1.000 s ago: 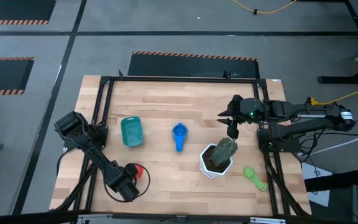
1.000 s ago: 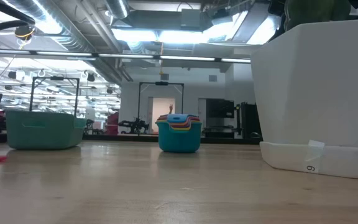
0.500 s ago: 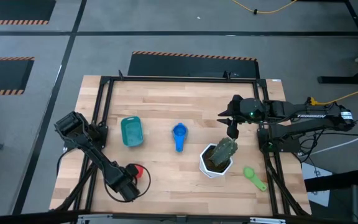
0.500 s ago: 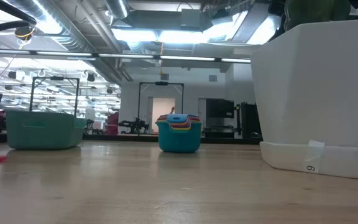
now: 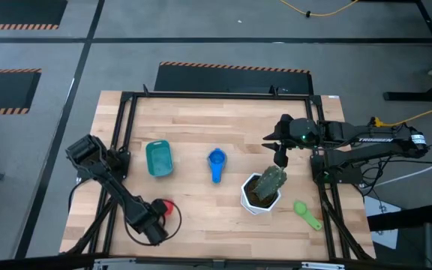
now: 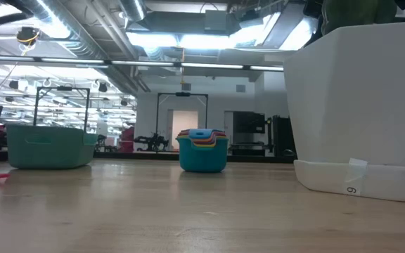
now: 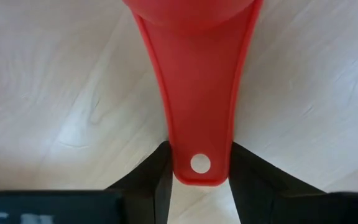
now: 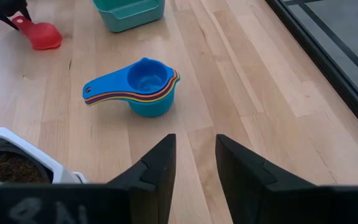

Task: Nest measuring cups in basket
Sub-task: Stack the red measuring cup on top of the blue measuring cup

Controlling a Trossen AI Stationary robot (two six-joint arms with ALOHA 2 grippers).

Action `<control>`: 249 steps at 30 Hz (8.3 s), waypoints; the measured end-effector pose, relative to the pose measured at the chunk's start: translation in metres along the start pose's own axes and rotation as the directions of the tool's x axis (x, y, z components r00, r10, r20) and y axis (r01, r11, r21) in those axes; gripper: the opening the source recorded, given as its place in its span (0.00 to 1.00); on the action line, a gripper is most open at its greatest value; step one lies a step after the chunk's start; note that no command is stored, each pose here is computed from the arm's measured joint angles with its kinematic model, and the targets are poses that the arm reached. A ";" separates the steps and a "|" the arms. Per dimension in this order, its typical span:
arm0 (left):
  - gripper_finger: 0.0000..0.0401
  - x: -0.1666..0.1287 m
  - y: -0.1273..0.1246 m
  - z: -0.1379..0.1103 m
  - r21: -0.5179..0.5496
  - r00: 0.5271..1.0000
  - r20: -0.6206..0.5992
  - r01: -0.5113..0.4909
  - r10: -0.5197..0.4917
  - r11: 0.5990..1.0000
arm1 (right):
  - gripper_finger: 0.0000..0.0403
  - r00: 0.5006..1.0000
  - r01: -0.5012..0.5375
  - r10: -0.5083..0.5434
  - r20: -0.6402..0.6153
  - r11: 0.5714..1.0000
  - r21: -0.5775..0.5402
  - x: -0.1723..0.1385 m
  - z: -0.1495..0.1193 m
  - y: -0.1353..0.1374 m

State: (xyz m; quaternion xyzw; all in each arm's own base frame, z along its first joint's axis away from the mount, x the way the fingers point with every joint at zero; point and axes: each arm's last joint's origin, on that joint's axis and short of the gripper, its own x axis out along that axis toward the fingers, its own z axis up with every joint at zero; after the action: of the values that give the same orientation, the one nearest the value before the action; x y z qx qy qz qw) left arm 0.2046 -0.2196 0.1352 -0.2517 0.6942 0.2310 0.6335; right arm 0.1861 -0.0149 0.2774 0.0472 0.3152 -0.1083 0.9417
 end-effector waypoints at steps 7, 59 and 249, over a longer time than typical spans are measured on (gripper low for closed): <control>0.31 -0.015 -0.017 0.016 0.001 0.975 0.199 0.096 -0.094 0.995 | 0.29 1.000 0.002 -0.002 0.001 0.997 -0.071 0.000 0.000 0.000; 0.31 -0.255 0.110 0.167 0.767 0.030 0.640 -0.092 -0.768 0.635 | 0.29 0.486 0.145 0.463 0.741 0.793 -0.591 -0.036 0.153 0.027; 0.32 -0.187 0.131 0.166 0.507 0.650 0.707 -0.194 -0.277 0.840 | 0.10 0.953 0.188 -0.005 -0.302 0.793 0.579 0.208 0.039 0.031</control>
State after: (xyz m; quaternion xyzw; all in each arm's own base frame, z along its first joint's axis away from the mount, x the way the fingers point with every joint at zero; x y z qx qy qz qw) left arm 0.2601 -0.0021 0.3063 0.0411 0.3940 0.0935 0.9134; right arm 0.3781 -0.0269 0.1832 0.3424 0.3986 -0.2431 0.8154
